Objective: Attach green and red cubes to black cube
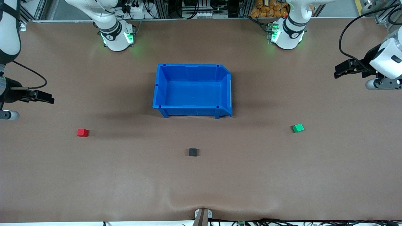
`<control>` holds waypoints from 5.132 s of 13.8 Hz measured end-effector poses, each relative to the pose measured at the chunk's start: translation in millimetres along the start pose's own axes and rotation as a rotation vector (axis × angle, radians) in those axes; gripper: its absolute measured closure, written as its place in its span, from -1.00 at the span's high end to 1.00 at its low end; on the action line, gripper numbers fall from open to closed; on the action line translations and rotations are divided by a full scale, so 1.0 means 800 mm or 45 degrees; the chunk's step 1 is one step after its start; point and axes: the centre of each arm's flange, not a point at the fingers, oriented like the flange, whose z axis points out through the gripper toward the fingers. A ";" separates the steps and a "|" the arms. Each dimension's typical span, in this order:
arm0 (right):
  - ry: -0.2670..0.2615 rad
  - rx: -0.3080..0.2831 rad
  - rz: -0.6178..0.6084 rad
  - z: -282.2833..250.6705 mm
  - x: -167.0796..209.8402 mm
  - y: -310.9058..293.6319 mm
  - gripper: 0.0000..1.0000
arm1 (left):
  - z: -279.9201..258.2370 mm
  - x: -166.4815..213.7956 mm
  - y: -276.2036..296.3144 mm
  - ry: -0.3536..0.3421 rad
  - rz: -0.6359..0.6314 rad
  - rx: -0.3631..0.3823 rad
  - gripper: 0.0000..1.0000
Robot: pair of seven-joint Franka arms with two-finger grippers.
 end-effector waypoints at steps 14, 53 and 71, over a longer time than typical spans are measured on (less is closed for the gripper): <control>-0.036 0.002 0.009 0.052 0.033 0.009 1.00 | 0.013 0.008 0.005 -0.010 0.010 0.000 1.00; -0.016 0.000 0.008 0.185 0.098 0.012 1.00 | 0.076 0.035 0.008 -0.119 0.017 -0.001 1.00; -0.059 0.002 0.006 0.242 0.114 0.012 1.00 | 0.103 0.044 0.010 -0.168 0.020 -0.001 1.00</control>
